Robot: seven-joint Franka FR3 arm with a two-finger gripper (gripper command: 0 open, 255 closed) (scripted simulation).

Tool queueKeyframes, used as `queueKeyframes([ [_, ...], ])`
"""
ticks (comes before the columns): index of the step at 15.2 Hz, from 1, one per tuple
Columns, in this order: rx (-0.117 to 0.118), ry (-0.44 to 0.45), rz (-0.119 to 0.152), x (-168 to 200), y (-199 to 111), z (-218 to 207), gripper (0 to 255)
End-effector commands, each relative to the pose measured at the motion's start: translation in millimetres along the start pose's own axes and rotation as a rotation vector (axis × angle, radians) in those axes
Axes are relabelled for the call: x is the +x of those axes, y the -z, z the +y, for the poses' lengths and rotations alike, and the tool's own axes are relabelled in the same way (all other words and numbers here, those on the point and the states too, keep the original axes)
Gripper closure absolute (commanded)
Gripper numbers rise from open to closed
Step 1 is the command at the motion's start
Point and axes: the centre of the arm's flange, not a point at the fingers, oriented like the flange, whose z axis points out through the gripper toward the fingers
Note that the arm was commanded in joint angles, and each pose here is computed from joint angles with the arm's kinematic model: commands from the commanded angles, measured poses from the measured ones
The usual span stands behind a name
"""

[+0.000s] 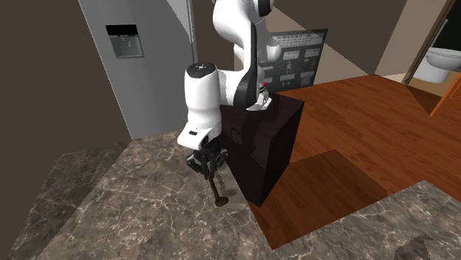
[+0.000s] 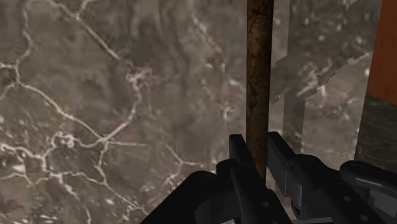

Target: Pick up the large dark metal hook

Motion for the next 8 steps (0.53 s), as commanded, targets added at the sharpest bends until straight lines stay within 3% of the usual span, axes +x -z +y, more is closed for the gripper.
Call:
queueKeyframes([
  [1,0.0,0.0,0.0,0,10,0,255],
  [8,0.0,0.0,0.0,2,47,1,255],
])
